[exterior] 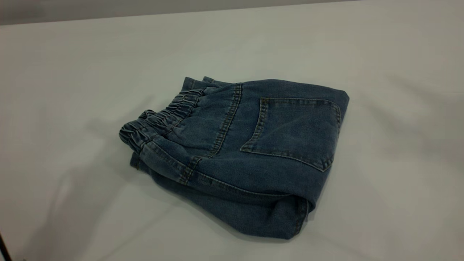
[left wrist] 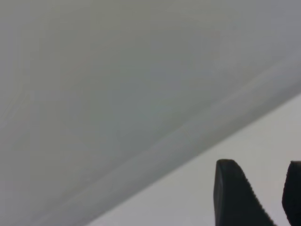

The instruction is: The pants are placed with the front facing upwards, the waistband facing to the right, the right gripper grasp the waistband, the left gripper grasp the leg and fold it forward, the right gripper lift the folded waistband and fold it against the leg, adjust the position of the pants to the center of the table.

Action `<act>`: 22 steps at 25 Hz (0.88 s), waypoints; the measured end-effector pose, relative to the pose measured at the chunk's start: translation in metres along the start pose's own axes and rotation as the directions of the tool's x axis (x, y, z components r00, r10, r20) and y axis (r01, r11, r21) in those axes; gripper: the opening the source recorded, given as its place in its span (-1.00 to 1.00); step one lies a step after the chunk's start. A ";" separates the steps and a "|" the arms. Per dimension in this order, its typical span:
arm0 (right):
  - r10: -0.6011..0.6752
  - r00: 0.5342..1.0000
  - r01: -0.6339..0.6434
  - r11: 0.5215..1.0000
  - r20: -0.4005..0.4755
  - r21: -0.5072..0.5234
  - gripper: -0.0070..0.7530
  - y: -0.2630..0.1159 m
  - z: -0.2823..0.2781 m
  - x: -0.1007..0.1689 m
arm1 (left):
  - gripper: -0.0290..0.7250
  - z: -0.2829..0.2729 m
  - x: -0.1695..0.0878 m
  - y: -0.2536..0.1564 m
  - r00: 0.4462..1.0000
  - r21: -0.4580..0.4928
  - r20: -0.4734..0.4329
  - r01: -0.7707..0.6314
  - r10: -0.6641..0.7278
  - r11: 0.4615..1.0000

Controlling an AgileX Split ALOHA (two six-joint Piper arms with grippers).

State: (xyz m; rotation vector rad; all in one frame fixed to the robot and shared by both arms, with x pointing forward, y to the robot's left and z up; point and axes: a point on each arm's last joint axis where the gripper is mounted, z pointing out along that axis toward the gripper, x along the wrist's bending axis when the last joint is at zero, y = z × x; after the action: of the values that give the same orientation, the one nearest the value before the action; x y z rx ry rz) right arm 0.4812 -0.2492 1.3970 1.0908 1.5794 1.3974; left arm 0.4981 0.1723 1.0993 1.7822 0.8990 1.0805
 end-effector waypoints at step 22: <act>0.076 0.975 -0.066 0.996 0.208 -0.054 0.17 -0.051 -0.209 0.037 | -0.20 -0.074 0.026 0.041 0.998 -0.239 -0.042 0.039 -0.051 0.970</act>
State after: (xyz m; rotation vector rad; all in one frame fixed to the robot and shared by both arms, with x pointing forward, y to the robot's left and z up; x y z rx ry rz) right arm 0.2681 -0.2915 1.3723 1.2347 1.3619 1.3116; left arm 0.4461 0.2002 1.1646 1.5374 0.7977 1.1545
